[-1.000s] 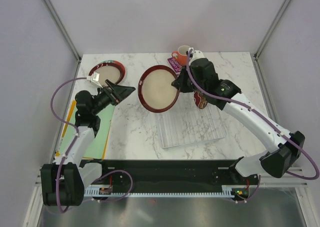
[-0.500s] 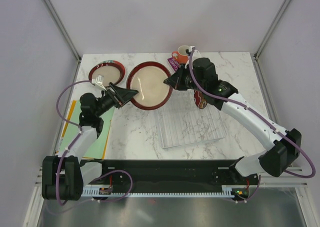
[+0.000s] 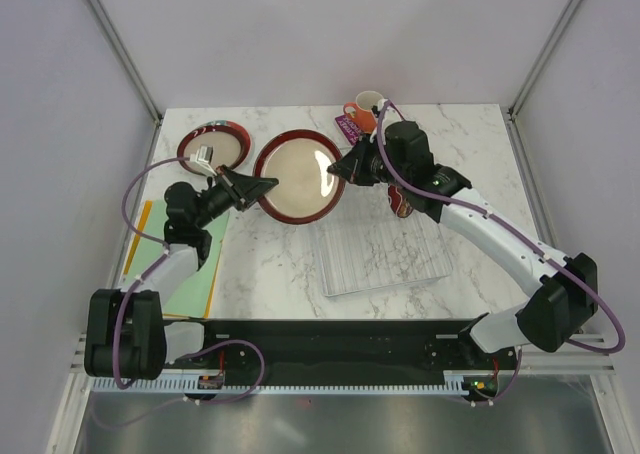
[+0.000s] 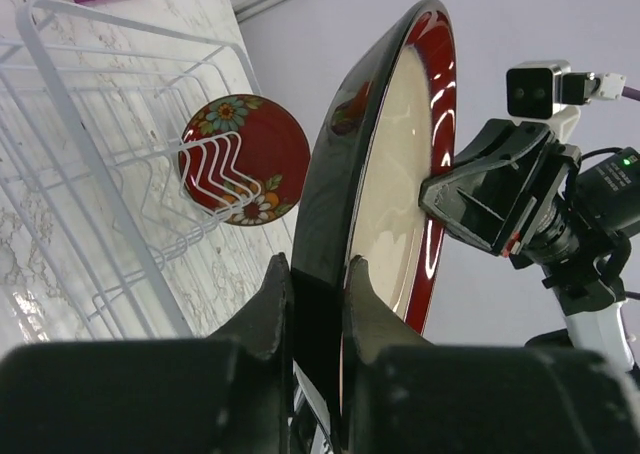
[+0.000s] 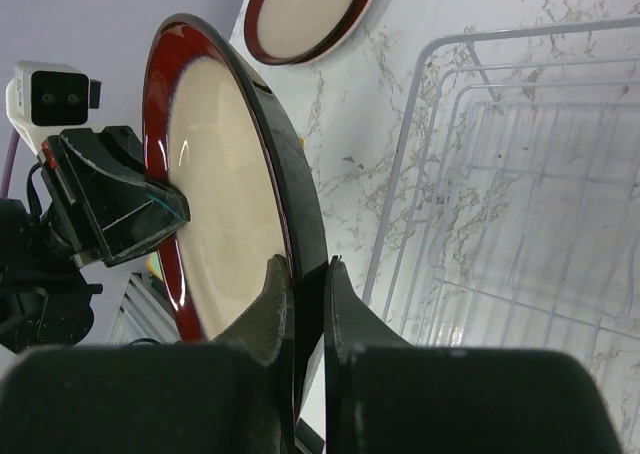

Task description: Unload the plates from the dish rack

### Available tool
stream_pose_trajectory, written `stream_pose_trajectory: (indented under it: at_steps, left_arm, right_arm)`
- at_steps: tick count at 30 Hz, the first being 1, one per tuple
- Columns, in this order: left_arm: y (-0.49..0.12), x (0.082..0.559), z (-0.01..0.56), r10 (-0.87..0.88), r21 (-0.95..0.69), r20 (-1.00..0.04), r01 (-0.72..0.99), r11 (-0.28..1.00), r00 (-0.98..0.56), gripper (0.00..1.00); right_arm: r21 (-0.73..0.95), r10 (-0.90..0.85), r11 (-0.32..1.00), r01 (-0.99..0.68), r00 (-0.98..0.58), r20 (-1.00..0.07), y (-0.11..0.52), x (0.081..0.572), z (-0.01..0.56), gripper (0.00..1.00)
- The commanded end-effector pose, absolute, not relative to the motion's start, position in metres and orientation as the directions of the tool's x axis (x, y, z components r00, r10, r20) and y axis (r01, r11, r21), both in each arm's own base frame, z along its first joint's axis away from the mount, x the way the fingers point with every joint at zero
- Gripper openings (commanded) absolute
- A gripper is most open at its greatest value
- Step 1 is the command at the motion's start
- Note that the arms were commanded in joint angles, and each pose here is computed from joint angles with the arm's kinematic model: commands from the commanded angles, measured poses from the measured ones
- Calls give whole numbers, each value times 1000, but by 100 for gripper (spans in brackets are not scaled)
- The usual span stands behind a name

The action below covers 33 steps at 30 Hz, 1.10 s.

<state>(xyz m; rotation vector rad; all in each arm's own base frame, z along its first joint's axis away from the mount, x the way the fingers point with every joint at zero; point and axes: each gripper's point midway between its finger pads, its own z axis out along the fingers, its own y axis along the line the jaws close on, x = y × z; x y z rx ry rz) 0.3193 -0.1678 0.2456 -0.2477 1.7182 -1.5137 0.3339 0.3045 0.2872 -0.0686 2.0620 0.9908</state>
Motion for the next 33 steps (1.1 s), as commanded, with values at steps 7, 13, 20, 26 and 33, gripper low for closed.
stream_pose_trajectory:
  at_steps: [7, 13, 20, 26, 33]
  left_arm:
    - [-163, 356, 261, -547, -780, -625, 444, 441, -556, 2]
    - [-130, 410, 273, -513, -680, -726, 362, 638, -459, 2]
    - [-33, 482, 276, -568, -656, -741, 204, 727, -358, 2]
    - [51, 538, 242, -705, -756, -632, 54, 653, -322, 2]
    - [83, 589, 205, -756, -807, -558, 14, 590, -342, 2]
  right_arm:
    - [555, 323, 704, -443, -496, -806, 294, 342, 355, 47]
    - [320, 224, 914, -251, -346, -911, 220, 352, 372, 79]
    - [122, 92, 988, -99, -264, -960, 158, 339, 392, 92]
    - [40, 27, 998, -40, -296, -955, 138, 338, 367, 94]
    - [-3, -15, 999, -35, -357, -934, 141, 355, 334, 94]
